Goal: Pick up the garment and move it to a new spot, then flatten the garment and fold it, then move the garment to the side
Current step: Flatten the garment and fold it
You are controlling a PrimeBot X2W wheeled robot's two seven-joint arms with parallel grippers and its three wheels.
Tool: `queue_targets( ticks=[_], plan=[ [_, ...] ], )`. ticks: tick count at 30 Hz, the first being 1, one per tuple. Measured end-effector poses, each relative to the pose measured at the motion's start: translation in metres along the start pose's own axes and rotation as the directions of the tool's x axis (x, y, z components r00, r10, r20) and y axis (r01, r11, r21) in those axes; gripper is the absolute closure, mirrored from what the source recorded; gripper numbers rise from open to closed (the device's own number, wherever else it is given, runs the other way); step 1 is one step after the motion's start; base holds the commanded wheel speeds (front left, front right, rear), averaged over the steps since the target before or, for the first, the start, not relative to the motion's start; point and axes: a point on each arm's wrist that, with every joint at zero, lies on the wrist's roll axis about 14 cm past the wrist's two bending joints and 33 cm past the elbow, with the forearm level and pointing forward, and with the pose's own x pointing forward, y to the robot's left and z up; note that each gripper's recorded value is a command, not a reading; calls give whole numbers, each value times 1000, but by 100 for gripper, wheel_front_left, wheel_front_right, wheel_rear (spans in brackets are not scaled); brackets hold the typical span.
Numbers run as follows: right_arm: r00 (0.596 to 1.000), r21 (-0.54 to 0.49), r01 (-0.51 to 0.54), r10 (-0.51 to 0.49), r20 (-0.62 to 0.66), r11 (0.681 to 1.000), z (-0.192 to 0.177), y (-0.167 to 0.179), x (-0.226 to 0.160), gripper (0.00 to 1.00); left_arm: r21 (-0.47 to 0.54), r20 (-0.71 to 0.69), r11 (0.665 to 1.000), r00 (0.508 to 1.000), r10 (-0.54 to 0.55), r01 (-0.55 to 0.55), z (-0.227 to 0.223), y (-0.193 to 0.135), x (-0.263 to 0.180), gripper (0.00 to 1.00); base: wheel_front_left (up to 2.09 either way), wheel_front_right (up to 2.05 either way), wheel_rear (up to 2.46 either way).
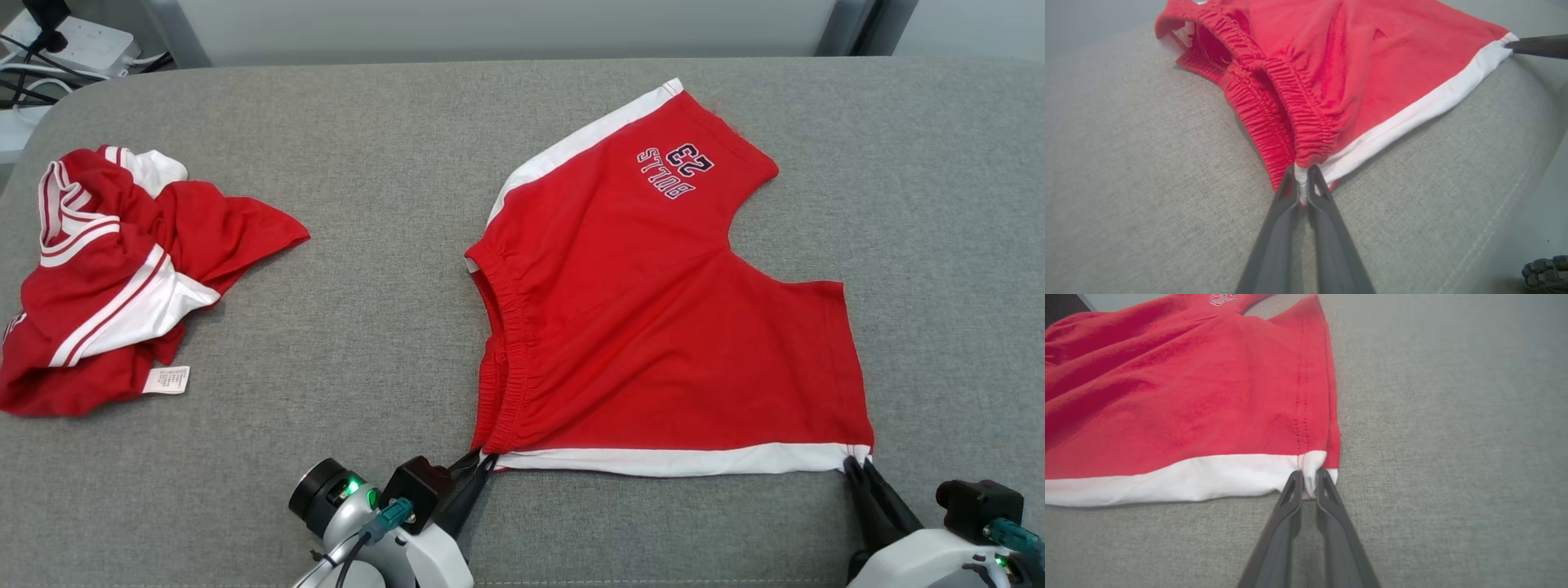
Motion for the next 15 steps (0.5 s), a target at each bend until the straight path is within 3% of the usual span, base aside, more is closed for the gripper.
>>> queue_targets(
  ticks=[2,7,15],
  plan=[
    [1000,2,-7,7,-9,1000,-3,3,0,100,1,2,1000,1000,-1,1,1,0,0,100,0,0,0],
    [1000,-6,-7,7,8,1000,4,1,0,100,16,11,1000,1000,-10,10,4,0,0,100,0,0,0],
    [982,-83,44,-28,185,996,61,-24,-22,100,-16,160,997,984,-71,75,45,-30,-11,100,0,0,0]
  ],
)
